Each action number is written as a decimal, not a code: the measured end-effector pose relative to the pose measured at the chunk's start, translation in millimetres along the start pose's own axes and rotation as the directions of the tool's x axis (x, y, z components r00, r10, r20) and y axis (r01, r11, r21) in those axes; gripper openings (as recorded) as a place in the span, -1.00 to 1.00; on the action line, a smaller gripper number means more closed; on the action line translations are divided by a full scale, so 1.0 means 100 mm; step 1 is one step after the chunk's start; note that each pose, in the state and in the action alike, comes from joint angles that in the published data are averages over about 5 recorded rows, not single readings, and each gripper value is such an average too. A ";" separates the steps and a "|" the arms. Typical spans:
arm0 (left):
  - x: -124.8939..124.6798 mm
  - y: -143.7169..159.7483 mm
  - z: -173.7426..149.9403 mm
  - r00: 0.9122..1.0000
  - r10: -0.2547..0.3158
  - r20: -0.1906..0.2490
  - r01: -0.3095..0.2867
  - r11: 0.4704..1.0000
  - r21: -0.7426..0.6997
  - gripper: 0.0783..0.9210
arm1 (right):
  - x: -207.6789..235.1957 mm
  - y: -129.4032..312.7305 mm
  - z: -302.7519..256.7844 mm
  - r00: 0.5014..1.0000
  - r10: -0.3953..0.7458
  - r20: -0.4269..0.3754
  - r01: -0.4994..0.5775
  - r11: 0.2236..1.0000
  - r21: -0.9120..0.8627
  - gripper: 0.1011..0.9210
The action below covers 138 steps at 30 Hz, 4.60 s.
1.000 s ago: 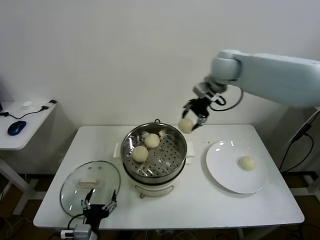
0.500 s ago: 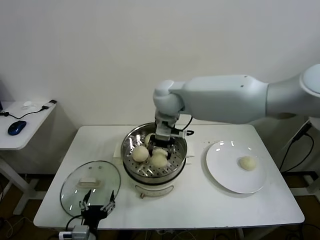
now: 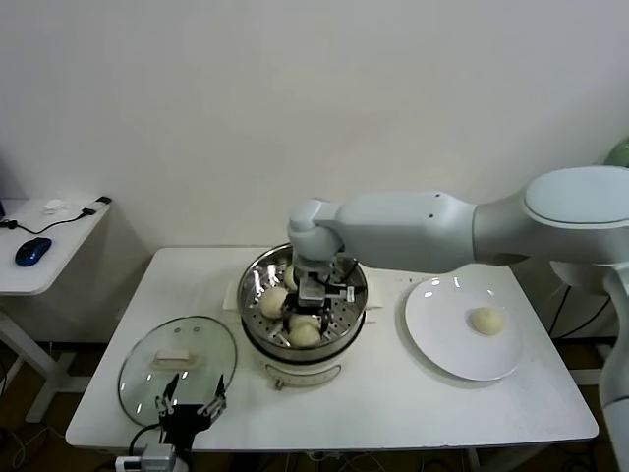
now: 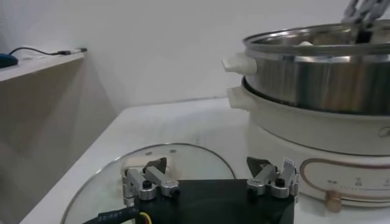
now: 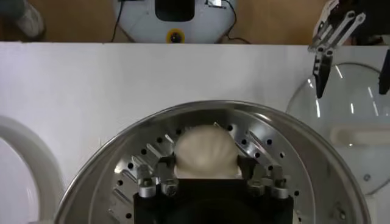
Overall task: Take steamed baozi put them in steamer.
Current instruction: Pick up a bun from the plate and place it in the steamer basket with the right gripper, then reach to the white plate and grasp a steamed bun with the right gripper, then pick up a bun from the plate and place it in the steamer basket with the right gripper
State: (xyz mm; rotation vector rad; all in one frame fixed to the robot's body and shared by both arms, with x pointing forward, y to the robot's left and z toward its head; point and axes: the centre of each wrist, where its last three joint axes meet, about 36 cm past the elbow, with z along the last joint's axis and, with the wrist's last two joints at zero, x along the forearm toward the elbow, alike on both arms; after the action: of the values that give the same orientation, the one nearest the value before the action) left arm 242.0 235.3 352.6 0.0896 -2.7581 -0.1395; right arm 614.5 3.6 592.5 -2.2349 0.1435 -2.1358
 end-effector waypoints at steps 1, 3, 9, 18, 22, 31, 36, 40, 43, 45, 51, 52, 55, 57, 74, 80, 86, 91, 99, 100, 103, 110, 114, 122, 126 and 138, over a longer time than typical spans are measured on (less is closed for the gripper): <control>0.00 0.00 0.00 1.000 0.001 0.001 -0.001 1.000 0.000 0.77 | 0.01 0.00 0.01 1.000 0.002 0.002 -0.002 1.000 0.000 0.71; 0.01 -0.01 -0.01 1.000 0.002 0.002 -0.002 1.000 0.001 0.77 | 0.07 0.02 0.03 1.000 0.007 0.006 -0.007 1.000 -0.004 0.74; 0.00 -0.03 -0.02 1.000 0.010 0.006 -0.010 1.000 0.000 0.77 | 0.52 0.25 0.25 1.000 0.022 -0.005 -0.022 0.995 -0.098 0.76; -0.01 0.00 -0.04 1.000 0.013 0.020 -0.013 1.000 -0.002 0.77 | 1.35 1.65 0.79 0.993 0.053 -0.106 -0.104 0.827 -0.553 0.76; -0.02 0.02 -0.04 1.000 0.011 0.023 -0.011 1.000 -0.002 0.77 | 1.44 2.55 0.88 0.988 0.046 -0.146 -0.140 0.653 -0.744 0.76; -0.01 0.02 -0.04 1.000 0.010 0.019 -0.010 1.000 -0.003 0.77 | 0.86 4.04 0.82 0.987 0.047 -0.156 -0.163 0.297 -0.941 0.76; 0.00 0.03 -0.02 1.000 0.008 0.015 -0.008 1.000 -0.003 0.77 | 0.40 4.46 0.76 0.988 0.032 -0.150 -0.153 0.181 -0.971 0.76; 0.01 0.04 -0.01 1.000 0.003 0.014 -0.003 1.000 -0.004 0.77 | 0.10 4.68 0.74 0.989 0.010 -0.147 -0.147 0.120 -0.982 0.76; 0.02 0.05 -0.01 1.000 0.000 0.014 0.000 1.000 -0.004 0.77 | -0.10 4.80 0.73 0.990 -0.007 -0.144 -0.143 0.084 -0.986 0.76; 0.02 0.05 -0.01 1.000 -0.002 0.014 0.002 1.000 -0.004 0.77 | -0.22 4.85 0.73 0.990 -0.017 -0.142 -0.140 0.065 -0.988 0.76; 0.03 0.05 0.01 1.000 -0.005 0.012 0.005 1.000 -0.004 0.77 | -0.52 4.90 0.75 0.989 -0.033 -0.146 -0.145 0.025 -0.989 0.76; 0.03 0.06 0.01 1.000 -0.006 0.012 0.006 1.000 -0.004 0.77 | -0.56 4.91 0.76 0.988 -0.035 -0.149 -0.148 0.020 -0.989 0.76; 0.02 0.06 0.01 1.000 -0.008 0.011 0.008 1.000 -0.004 0.77 | -0.64 4.90 0.79 0.987 -0.042 -0.155 -0.155 0.007 -0.988 0.76; 0.02 0.06 0.01 1.000 -0.008 0.011 0.008 1.000 -0.003 0.77 | -0.69 4.89 0.81 0.987 -0.050 -0.155 -0.155 0.002 -0.988 0.76; 0.03 0.04 0.01 1.000 -0.005 0.009 0.005 1.000 0.000 0.77 | -0.75 4.88 0.84 0.989 -0.056 -0.138 -0.140 -0.024 -0.990 0.42; 0.05 0.02 -0.03 1.000 0.000 0.012 0.000 1.000 0.001 0.77 | -0.33 4.72 0.89 0.986 -0.034 -0.165 -0.165 0.006 -0.986 0.41; 0.09 -0.01 -0.08 1.000 0.013 0.018 -0.013 1.000 0.004 0.77 | 0.47 4.13 0.96 0.977 0.019 -0.212 -0.213 0.081 -0.974 0.41; 0.11 -0.02 -0.14 0.999 0.017 0.030 -0.017 1.000 0.005 0.77 | 1.15 3.45 0.87 0.965 0.105 -0.241 -0.253 0.127 -0.959 0.41; 0.13 -0.04 -0.21 0.999 0.029 0.043 -0.030 1.000 0.006 0.77 | 1.58 2.24 0.55 0.951 0.226 -0.211 -0.253 0.176 -0.951 0.41; 0.13 -0.04 -0.21 0.999 0.031 0.043 -0.031 0.999 0.007 0.77 | 1.56 2.10 0.51 0.951 0.231 -0.206 -0.250 0.181 -0.951 0.41; 0.14 -0.05 -0.20 0.999 0.033 0.040 -0.033 0.999 0.009 0.77 | 1.46 1.73 0.43 0.953 0.234 -0.191 -0.238 0.193 -0.952 0.41; 0.15 -0.03 -0.19 0.999 0.028 0.035 -0.029 0.999 0.014 0.77 | 0.99 1.19 0.33 0.966 0.198 -0.167 -0.207 0.199 -0.958 0.41; 0.15 -0.02 -0.20 0.999 0.028 0.036 -0.028 0.999 0.018 0.77 | 0.71 1.07 0.32 0.972 0.174 -0.159 -0.192 0.193 -0.962 0.41; 0.14 -0.03 -0.19 0.999 0.030 0.034 -0.031 0.999 0.024 0.77 | 0.25 0.99 0.31 0.978 0.131 -0.161 -0.184 0.188 -0.965 0.41; 0.14 -0.03 -0.18 0.999 0.030 0.032 -0.031 0.999 0.026 0.77 | 0.11 0.98 0.31 0.979 0.118 -0.165 -0.185 0.186 -0.965 0.42; 0.15 -0.01 -0.19 0.999 0.028 0.030 -0.029 0.999 0.027 0.77 | 0.17 0.97 0.38 0.974 0.163 -0.159 -0.189 0.187 -0.964 0.76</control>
State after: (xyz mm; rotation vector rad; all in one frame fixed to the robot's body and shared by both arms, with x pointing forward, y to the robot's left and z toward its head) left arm 235.0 231.4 375.3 0.0555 -2.7900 -0.0967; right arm 650.1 -95.4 598.3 -2.3138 2.2840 -2.1003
